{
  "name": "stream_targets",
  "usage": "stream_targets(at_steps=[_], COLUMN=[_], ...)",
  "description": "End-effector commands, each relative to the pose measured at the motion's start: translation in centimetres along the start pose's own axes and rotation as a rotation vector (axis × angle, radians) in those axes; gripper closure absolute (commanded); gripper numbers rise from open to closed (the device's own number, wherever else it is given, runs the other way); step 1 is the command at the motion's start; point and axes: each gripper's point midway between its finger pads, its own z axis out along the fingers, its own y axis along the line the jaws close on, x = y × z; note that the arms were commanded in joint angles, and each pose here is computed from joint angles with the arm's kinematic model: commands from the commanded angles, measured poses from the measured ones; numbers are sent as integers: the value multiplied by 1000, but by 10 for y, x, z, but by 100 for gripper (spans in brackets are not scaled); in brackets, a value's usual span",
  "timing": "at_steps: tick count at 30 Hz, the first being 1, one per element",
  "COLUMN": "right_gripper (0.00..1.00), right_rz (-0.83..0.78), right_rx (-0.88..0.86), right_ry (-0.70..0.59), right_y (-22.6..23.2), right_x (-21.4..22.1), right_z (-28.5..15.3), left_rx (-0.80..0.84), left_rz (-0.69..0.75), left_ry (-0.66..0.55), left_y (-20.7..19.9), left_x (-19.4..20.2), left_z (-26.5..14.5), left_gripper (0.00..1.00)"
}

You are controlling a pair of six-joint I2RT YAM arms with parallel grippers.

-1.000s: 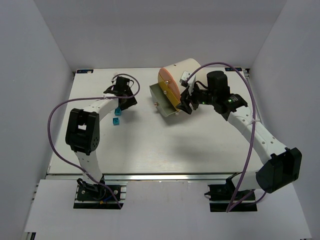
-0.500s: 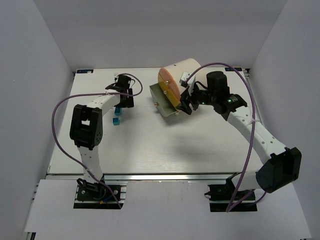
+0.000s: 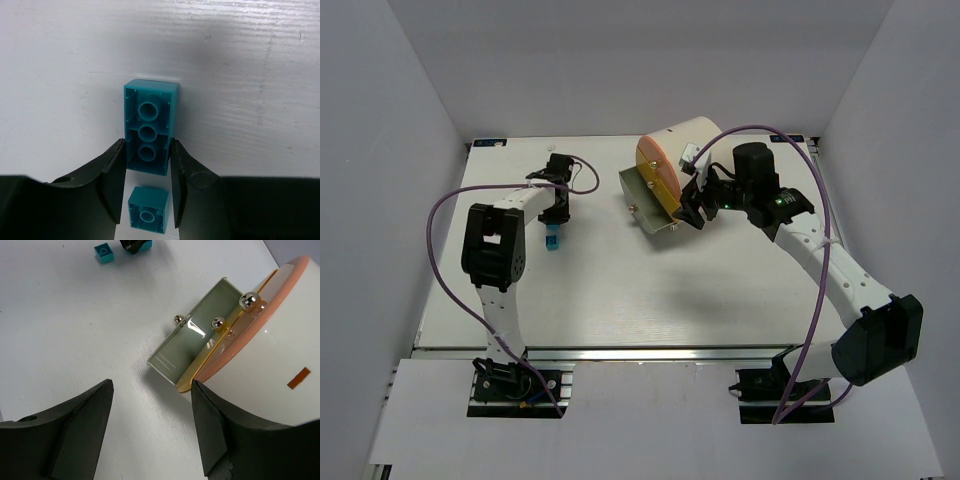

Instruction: Sort the legos into containers by color

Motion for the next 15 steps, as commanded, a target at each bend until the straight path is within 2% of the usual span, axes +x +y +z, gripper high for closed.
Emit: stream_targets(at_steps=[1, 3, 6, 7, 10, 11, 15], right_gripper=[31, 31, 31, 31, 32, 33, 33], right_rz=[-11, -13, -16, -16, -17, -13, -11], right_rx=[2, 0, -5, -10, -17, -20, -20], right_ry=[-7, -8, -2, -3, 1, 3, -1], right_y=[-1, -1, 0, 1, 4, 4, 3], right_x=[-3, -4, -1, -2, 1, 2, 2], right_z=[-1, 0, 1, 0, 0, 0, 0], left_rx=[70, 110, 213, 249, 446, 564, 830], left_rz=[-28, -45, -61, -70, -85, -94, -148], left_ry=[-34, -35, -69, -101, -190, -251, -348], left_y=[-7, -10, -24, -27, -53, -66, -94], left_x=[-12, -13, -20, -28, -49, -62, -84], left_z=[-9, -10, -24, -36, -67, -92, -146], left_gripper=[79, 82, 92, 100, 100, 100, 100])
